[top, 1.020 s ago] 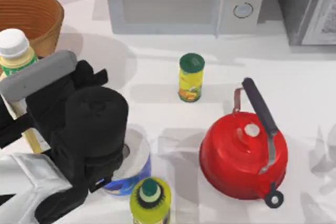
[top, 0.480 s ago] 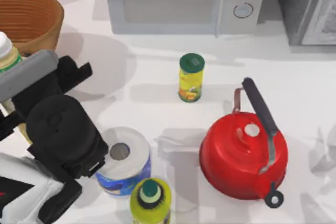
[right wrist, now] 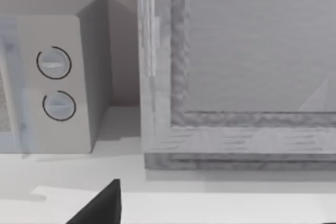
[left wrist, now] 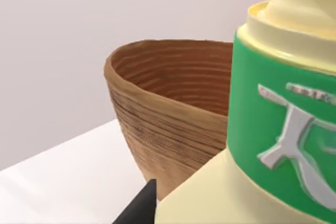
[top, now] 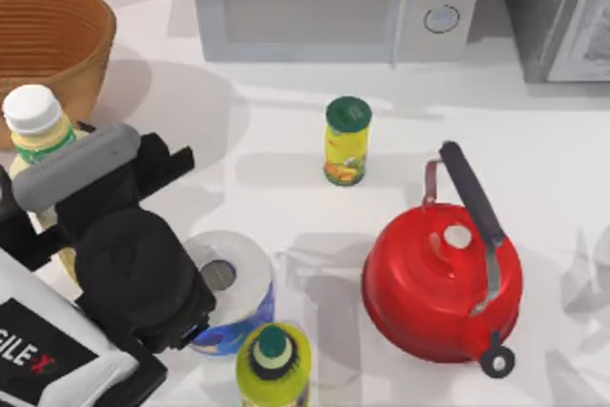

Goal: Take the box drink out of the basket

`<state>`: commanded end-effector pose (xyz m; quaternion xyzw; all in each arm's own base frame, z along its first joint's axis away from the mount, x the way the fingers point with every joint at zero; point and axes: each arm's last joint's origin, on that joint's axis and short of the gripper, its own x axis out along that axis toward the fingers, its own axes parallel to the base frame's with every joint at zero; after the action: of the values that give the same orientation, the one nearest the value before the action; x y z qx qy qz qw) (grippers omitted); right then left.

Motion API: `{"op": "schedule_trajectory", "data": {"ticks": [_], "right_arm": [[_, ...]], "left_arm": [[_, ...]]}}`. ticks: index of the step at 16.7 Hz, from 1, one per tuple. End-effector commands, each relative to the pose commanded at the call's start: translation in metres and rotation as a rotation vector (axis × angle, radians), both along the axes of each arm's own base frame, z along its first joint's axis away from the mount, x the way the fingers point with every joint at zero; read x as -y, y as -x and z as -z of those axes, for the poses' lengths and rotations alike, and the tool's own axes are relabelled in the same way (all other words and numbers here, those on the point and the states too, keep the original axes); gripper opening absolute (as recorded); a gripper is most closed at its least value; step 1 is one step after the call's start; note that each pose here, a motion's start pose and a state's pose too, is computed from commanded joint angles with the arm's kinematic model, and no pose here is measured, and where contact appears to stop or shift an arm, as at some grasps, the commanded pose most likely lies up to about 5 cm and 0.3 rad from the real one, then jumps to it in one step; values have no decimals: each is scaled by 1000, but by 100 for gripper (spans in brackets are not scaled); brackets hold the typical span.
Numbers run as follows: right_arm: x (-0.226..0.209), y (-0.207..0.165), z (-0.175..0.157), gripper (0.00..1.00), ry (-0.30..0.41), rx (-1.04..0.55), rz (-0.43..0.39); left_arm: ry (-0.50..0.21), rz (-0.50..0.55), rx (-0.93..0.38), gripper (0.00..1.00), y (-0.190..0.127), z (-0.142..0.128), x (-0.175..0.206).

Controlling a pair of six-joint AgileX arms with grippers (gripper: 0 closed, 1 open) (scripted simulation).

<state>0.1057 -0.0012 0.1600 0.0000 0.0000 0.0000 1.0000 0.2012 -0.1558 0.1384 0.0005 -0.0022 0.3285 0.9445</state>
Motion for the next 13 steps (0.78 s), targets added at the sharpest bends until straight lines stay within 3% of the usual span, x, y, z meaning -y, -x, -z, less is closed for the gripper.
{"op": "schedule_trajectory", "data": {"ticks": [2, 13], "right_arm": [[0, 0, 0, 100, 0, 0, 0], [0, 0, 0, 100, 0, 0, 0]], "left_arm": [[0, 0, 0, 0, 0, 0, 0], [0, 0, 0, 83, 0, 0, 0]]}}
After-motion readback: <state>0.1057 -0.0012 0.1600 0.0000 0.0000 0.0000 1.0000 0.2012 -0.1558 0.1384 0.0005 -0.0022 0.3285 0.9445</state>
